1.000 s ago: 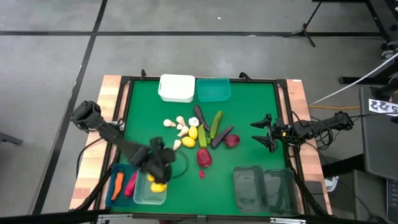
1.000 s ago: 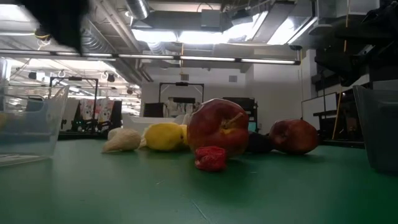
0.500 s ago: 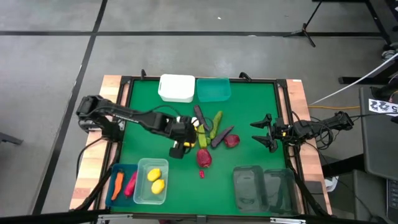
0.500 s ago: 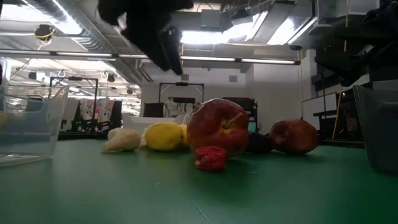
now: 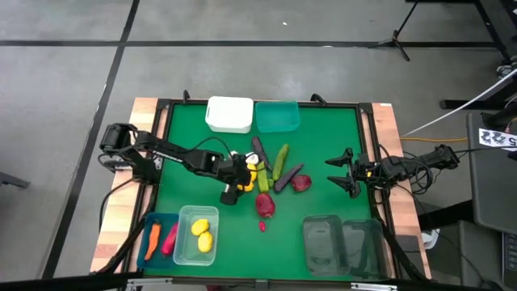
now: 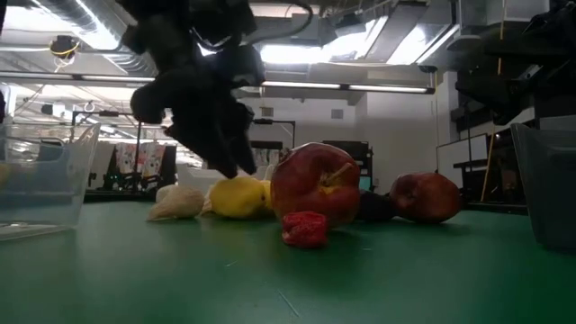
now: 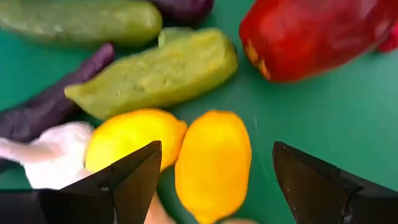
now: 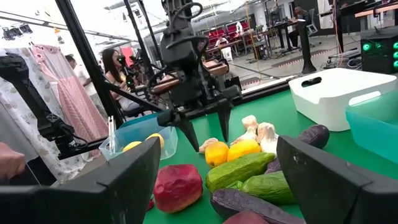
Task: Sort produce into baskets
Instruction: Put the lemon into the transparent bin
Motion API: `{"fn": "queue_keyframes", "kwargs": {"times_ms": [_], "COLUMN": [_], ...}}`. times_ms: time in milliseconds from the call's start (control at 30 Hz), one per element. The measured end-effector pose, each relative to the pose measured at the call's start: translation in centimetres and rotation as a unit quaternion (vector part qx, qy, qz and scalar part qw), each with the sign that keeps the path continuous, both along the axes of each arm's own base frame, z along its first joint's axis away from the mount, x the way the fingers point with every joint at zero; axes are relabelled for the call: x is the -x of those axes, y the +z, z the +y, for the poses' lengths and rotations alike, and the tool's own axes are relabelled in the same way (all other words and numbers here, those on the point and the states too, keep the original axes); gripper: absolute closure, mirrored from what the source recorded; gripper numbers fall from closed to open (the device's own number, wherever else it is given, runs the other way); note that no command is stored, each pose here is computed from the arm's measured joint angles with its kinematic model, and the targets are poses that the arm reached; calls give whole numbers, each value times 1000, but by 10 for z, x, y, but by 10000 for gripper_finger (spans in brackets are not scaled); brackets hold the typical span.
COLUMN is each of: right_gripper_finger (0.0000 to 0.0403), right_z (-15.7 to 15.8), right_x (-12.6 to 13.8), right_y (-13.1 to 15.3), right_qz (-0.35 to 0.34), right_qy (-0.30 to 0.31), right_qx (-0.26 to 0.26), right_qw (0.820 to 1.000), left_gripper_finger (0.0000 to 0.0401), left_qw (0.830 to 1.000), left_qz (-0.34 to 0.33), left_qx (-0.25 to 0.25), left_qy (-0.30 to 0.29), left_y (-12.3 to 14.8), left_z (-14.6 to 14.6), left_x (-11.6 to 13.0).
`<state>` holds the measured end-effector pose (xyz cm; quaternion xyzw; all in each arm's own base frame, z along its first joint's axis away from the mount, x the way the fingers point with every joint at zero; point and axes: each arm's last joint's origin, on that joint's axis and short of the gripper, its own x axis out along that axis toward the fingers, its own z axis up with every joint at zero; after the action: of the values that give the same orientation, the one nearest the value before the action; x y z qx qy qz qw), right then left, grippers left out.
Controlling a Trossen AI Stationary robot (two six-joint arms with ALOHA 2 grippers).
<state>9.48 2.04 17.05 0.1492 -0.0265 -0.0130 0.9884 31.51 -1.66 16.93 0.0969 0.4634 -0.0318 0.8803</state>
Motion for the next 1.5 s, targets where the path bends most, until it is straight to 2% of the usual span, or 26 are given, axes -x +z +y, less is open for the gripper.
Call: {"fn": "queue_keyframes", "kwargs": {"times_ms": [233,467,633,800,967,1067,1233,1500], "right_gripper_finger": [81,81,81,81,81,81,81,81], "right_z": [0,0,0,0,0,0,0,0], "right_x": [0,0,0,0,0,0,0,0], "right_y": [0,0,0,0,0,0,0,0], "right_qz": [0,0,0,0,0,0,0,0], "right_qy": [0,0,0,0,0,0,0,0], "right_qx": [0,0,0,-3,-4,-4,-4,-4], "right_qw": [1000,1000,1000,1000,1000,1000,1000,1000], "left_gripper_finger": [100,102,139,186,207,206,199,200], "left_qw": [999,999,999,999,997,995,995,988], "left_qz": [-28,4,9,-16,-25,-37,-45,-62], "left_qx": [17,28,31,41,54,68,75,135], "left_qy": [9,15,18,29,46,58,46,41], "left_y": [-13,-30,-35,-33,-29,-20,19,78], "left_z": [6,8,8,8,7,4,-7,-43], "left_x": [5,12,10,6,3,1,6,40]}}
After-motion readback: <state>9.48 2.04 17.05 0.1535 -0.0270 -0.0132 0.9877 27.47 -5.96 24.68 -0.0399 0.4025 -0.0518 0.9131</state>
